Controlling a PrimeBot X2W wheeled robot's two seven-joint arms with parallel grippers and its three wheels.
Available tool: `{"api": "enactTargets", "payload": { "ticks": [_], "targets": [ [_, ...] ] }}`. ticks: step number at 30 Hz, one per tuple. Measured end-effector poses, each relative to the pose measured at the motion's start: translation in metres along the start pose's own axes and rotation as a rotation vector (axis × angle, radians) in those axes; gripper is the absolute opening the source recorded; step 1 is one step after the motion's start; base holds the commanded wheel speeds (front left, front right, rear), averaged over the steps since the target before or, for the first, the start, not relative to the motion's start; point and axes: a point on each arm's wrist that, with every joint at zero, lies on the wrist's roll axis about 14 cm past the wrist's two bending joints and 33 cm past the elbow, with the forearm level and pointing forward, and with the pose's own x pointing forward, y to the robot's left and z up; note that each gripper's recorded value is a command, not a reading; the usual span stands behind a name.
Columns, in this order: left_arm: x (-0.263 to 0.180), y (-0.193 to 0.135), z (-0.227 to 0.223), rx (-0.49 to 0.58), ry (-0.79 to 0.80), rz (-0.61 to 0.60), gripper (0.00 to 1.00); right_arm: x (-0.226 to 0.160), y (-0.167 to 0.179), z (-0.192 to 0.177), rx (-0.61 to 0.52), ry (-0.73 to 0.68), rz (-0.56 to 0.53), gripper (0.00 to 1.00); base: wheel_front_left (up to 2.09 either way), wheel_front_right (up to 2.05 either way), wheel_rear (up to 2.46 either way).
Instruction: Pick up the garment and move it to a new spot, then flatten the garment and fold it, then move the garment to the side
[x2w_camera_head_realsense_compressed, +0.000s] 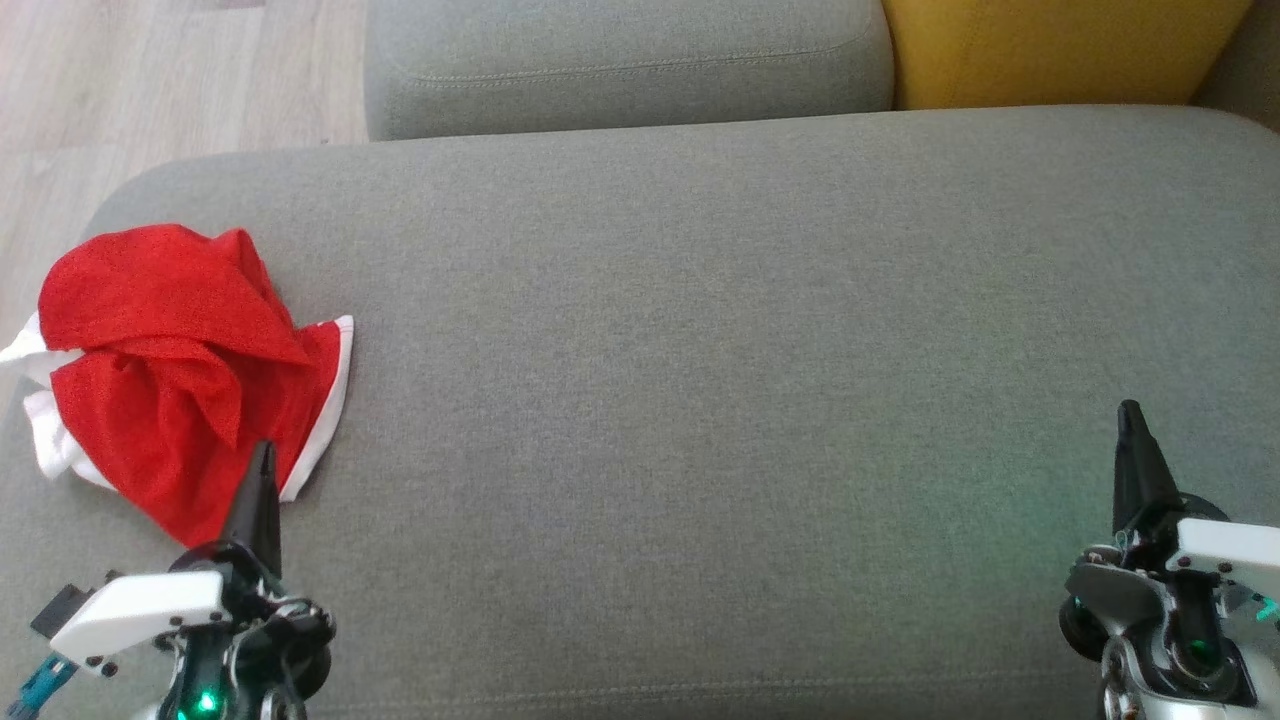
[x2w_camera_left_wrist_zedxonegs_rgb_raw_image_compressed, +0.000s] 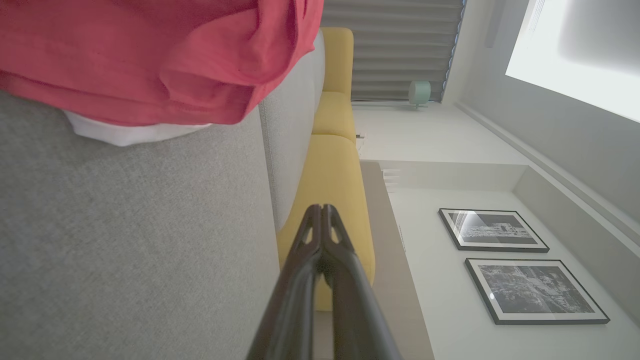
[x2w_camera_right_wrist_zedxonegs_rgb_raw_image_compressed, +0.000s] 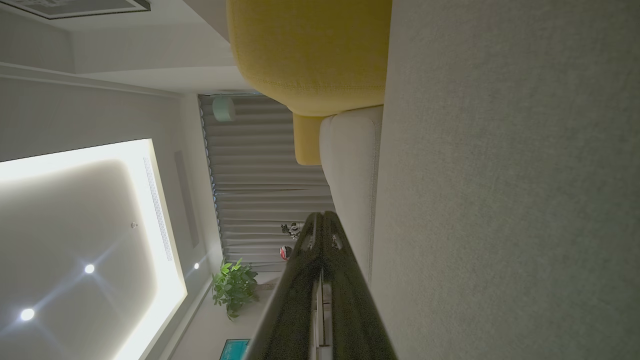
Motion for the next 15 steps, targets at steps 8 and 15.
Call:
{"api": "enactTargets", "payload": {
  "ticks": [8, 15],
  "targets": [
    [0.0000, 0.0000, 0.0000, 0.000, 0.000, 0.000, 0.00, 0.0000, 0.0000, 0.0000, 0.000, 0.000, 0.000, 0.00, 0.00, 0.00, 0.00],
    [0.0000, 0.0000, 0.0000, 0.000, 0.000, 0.000, 0.00, 0.0000, 0.0000, 0.0000, 0.000, 0.000, 0.000, 0.00, 0.00, 0.00, 0.00]
  ]
}}
